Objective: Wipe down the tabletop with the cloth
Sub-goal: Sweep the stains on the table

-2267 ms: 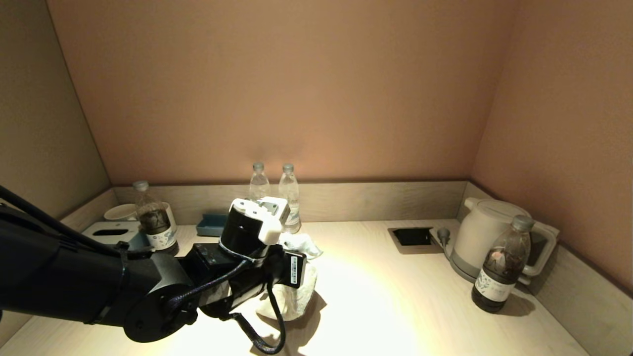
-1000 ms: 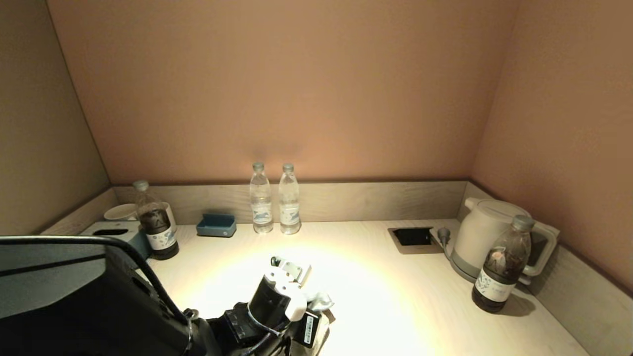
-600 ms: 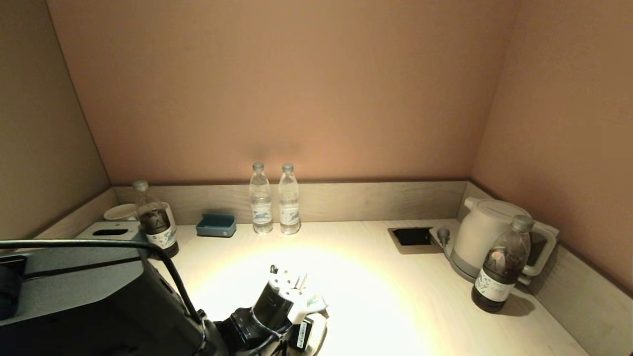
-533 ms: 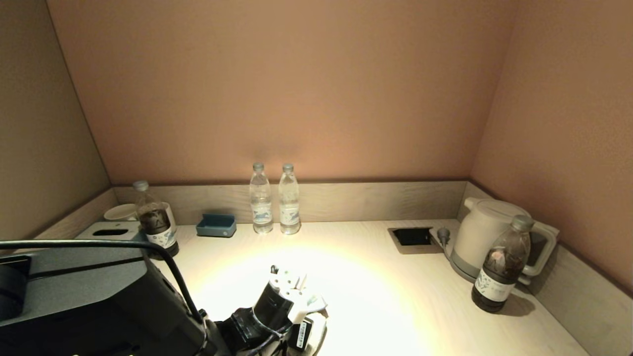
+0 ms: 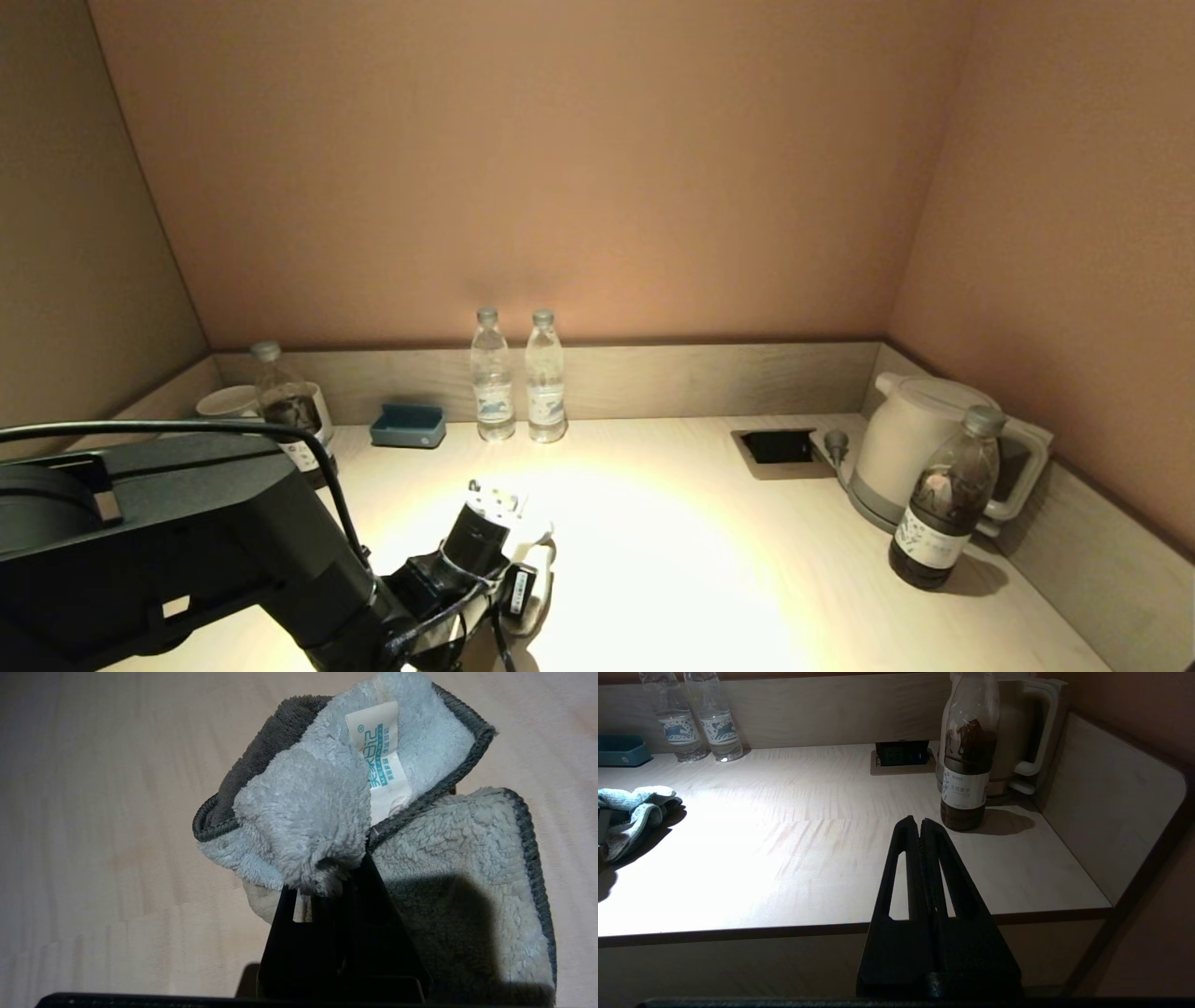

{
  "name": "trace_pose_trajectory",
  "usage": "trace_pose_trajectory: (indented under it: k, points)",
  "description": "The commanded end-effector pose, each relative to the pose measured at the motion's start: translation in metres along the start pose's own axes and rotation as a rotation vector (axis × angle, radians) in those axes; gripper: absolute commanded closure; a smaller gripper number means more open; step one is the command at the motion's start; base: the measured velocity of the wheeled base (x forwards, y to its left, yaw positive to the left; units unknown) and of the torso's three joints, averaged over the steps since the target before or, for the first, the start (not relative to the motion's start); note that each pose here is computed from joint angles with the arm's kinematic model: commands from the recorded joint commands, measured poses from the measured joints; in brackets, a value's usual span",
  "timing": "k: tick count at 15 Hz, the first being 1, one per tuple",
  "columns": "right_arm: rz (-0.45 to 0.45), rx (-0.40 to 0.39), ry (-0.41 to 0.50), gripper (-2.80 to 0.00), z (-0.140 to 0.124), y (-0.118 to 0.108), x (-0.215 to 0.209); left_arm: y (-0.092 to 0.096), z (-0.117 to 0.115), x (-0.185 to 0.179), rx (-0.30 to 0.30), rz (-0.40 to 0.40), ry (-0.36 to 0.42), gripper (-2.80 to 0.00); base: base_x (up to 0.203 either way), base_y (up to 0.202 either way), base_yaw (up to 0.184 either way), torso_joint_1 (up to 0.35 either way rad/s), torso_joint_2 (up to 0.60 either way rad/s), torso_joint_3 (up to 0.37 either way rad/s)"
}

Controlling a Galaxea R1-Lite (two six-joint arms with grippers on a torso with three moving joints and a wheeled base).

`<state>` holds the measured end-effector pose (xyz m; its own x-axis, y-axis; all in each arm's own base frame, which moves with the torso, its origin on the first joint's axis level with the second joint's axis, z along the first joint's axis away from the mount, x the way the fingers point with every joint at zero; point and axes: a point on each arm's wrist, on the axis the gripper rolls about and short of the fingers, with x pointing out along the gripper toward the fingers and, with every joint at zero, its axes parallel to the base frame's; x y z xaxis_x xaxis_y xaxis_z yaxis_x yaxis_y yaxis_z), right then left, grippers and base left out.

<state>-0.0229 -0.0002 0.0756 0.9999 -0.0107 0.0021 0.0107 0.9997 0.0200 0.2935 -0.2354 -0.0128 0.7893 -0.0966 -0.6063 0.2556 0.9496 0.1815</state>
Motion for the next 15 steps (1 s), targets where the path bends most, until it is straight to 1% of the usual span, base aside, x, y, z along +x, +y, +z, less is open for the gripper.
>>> trace_pose_trajectory:
  k: [1, 2, 3, 4, 5, 7, 9, 10, 12, 13, 15]
  points:
    - [-0.002, 0.000, 0.001, 0.00, 0.000, 0.000, 0.000, 0.012, -0.004, 0.008, -0.006, 0.038, 0.022, 0.00, 0.000, 0.000, 0.000, 0.000, 0.00, 0.000]
    - [0.000, 0.000, 0.001, 0.00, 0.000, 0.000, 0.000, 0.015, -0.003, 0.008, -0.005, 0.051, 0.022, 0.00, 0.000, 0.000, 0.000, 0.000, 0.00, 0.000]
    - [-0.002, 0.000, 0.001, 0.00, 0.000, 0.000, 0.000, 0.026, -0.001, 0.011, -0.009, 0.089, 0.024, 0.00, 0.000, 0.000, 0.000, 0.000, 0.00, 0.000]
    - [-0.002, 0.000, 0.001, 0.00, 0.000, 0.000, 0.000, 0.031, 0.000, 0.011, -0.005, 0.106, 0.023, 0.00, 0.000, 0.000, 0.000, 0.000, 0.00, 0.000]
    - [0.000, 0.000, 0.001, 0.00, 0.000, 0.000, 0.000, 0.043, 0.003, 0.012, -0.018, 0.138, 0.024, 0.00, 0.000, 0.000, 0.000, 0.000, 0.00, 0.000]
    - [-0.002, 0.000, 0.001, 0.00, 0.000, 0.000, 0.000, 0.060, 0.005, 0.013, -0.020, 0.180, 0.030, 0.00, 0.000, 0.000, 0.000, 0.000, 0.00, 0.000]
    - [0.000, 0.000, 0.001, 0.00, 0.000, 0.000, 0.000, 0.087, 0.003, 0.016, -0.021, 0.285, 0.056, 0.00, 0.000, 0.000, 0.000, 0.000, 0.00, 0.000]
    - [0.000, 0.000, 0.001, 0.00, 0.000, 0.000, 0.000, 0.098, 0.000, 0.014, -0.020, 0.314, 0.074, 0.00, 0.000, 0.000, 0.000, 0.000, 0.00, 0.000]
    - [0.000, 0.000, 0.001, 0.00, 0.000, 0.000, 0.000, 0.108, -0.003, 0.006, -0.016, 0.339, 0.090, 0.00, 0.000, 0.000, 0.000, 0.000, 0.00, 0.000]
    - [0.000, 0.000, 0.001, 0.00, 0.000, 0.000, 0.000, 0.109, -0.004, 0.003, -0.013, 0.346, 0.096, 0.00, 0.000, 0.000, 0.000, 0.000, 0.00, 0.000]
    - [-0.002, 0.000, 0.001, 0.00, 0.000, 0.000, 0.000, 0.114, -0.015, -0.019, 0.005, 0.358, 0.130, 0.00, 0.000, 0.000, 0.000, 0.000, 0.00, 0.000]
